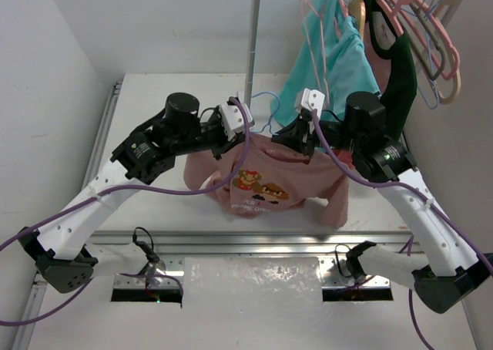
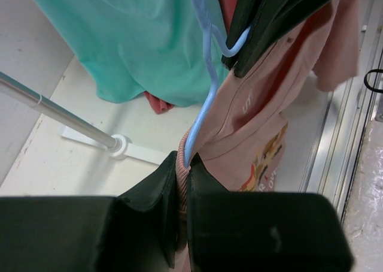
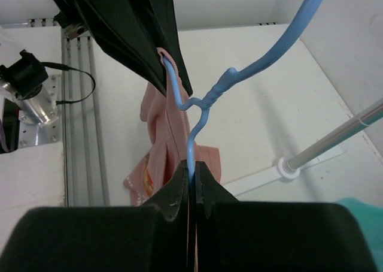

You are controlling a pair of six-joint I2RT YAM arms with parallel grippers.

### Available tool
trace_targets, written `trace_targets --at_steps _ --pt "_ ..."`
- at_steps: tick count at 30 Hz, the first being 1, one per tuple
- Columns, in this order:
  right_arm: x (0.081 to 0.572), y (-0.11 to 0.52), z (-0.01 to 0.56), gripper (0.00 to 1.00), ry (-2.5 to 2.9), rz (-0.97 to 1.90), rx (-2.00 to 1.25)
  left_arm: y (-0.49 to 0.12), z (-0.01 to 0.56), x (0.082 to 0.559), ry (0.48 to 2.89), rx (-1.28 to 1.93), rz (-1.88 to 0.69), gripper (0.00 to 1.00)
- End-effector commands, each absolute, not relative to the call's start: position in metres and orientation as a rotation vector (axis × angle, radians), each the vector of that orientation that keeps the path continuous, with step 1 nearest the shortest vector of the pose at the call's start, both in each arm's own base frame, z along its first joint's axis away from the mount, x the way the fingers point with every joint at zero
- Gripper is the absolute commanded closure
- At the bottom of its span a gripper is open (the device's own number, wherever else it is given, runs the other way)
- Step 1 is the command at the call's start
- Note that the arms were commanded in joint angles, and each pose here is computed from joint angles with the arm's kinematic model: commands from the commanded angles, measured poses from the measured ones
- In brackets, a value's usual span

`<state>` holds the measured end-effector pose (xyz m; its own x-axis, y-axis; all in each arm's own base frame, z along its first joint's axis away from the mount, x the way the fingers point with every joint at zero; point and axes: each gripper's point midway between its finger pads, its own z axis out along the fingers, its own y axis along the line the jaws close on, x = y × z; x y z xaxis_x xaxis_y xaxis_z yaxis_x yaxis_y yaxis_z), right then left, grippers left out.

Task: Place the t-shirt on the hanger
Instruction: Place the hanger at the clothesline.

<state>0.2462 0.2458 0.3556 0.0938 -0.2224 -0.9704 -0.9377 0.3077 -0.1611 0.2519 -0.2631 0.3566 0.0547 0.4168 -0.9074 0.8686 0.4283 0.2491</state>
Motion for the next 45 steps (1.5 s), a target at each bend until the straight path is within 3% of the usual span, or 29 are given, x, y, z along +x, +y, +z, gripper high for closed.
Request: trace_targets --at_steps 1,7,10,18,21,24,34,38,45 --pt "0.258 0.244 0.365 1.0 1.371 0.703 -1.131 -0.261 0.395 0.256 1.449 1.087 -0.48 1.0" --pt "0.28 0.23 0.382 1.0 1.353 0.6 -0.939 -0.241 0.409 0.274 1.447 0.898 -0.382 0.96" --pt "0.273 0.226 0.401 1.0 1.324 0.61 -0.887 -0.231 0.418 0.283 1.429 0.798 -0.335 0.39" --pt "0.289 0.204 0.42 1.0 1.363 0.507 -0.714 -0.214 0.419 0.305 1.48 0.64 -0.237 0.35" --pt "0.314 0.183 0.434 1.0 1.415 0.43 -0.501 -0.173 0.433 0.32 1.509 0.362 -0.102 0.31" --pt "0.325 0.174 0.453 1.0 1.435 0.385 -0.433 -0.147 0.439 0.316 1.526 0.203 -0.065 0.28" --pt "0.369 0.149 0.5 1.0 1.526 0.142 -0.346 -0.12 0.43 0.277 1.571 0.133 -0.139 0.25" --pt "0.389 0.143 0.544 1.0 1.461 0.049 -0.319 -0.114 0.401 0.27 1.641 0.146 -0.115 0.25" --pt "0.423 0.155 0.55 1.0 1.438 -0.008 -0.367 -0.101 0.345 0.258 1.693 0.141 -0.093 0.25"
